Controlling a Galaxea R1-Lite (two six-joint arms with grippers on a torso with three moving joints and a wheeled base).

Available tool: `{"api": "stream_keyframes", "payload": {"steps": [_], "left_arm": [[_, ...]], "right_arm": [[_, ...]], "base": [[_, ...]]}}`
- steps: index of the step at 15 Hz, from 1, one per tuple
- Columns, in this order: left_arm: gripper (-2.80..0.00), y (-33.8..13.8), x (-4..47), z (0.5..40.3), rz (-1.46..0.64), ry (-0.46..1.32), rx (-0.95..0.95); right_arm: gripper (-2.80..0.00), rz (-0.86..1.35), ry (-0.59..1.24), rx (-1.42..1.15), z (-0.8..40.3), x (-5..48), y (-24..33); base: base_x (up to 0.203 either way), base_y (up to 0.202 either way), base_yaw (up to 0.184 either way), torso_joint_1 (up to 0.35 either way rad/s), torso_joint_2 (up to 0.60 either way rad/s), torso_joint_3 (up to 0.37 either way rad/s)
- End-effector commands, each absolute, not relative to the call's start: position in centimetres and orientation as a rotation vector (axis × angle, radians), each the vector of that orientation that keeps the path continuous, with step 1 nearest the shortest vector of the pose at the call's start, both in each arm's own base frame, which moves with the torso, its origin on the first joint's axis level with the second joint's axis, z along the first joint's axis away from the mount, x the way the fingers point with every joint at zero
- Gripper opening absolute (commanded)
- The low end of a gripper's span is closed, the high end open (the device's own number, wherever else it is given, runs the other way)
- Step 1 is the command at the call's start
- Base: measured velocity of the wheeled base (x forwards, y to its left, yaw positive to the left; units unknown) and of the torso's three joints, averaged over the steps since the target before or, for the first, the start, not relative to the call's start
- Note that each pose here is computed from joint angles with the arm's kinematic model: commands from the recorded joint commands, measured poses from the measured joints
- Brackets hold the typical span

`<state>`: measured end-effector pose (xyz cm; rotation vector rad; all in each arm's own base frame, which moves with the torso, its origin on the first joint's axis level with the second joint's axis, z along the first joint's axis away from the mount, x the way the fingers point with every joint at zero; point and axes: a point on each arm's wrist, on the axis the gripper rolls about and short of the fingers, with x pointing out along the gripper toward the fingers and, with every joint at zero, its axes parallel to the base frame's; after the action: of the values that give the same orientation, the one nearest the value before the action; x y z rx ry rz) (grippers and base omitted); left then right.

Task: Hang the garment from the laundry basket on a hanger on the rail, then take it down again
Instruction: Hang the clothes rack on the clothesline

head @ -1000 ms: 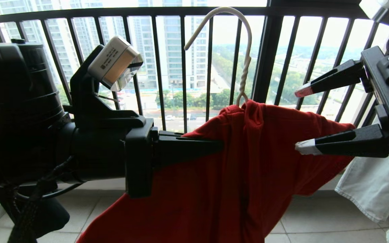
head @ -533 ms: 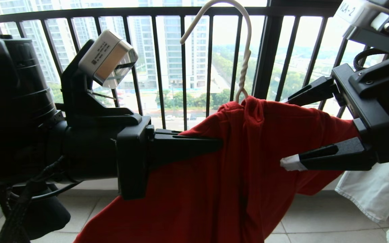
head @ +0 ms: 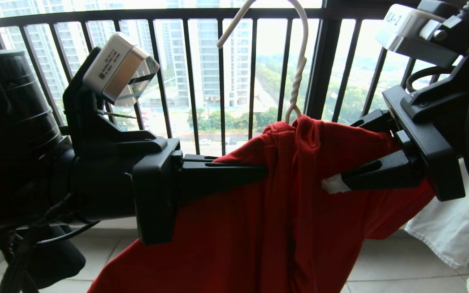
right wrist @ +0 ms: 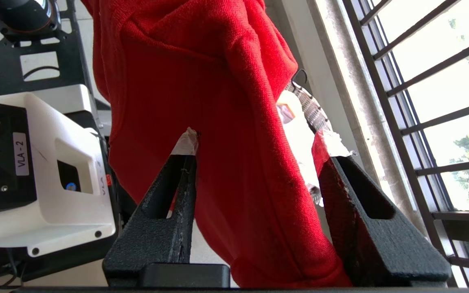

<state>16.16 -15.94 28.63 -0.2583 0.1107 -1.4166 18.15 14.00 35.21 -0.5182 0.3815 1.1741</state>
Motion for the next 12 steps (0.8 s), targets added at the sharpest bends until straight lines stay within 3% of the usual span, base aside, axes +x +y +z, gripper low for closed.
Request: {"api": "stream_keyframes", "payload": {"steps": [1, 12], "left_arm": [[-2.80, -16.0, 16.2, 28.4, -1.424, 0.079, -0.263], [-2.80, -16.1, 16.5, 27.8, -1.409, 0.075, -0.229]], "right_arm": [[-2.80, 1.190, 0.393, -0.512, 35.1, 18.1, 14.3], [-2.80, 1.219, 0.358, -0.470, 36.4, 16.1, 14.5]], "base": [[0.000, 0.000, 0.000, 0.000, 0.00, 0.000], [0.000, 0.000, 0.000, 0.000, 0.00, 0.000]]}}
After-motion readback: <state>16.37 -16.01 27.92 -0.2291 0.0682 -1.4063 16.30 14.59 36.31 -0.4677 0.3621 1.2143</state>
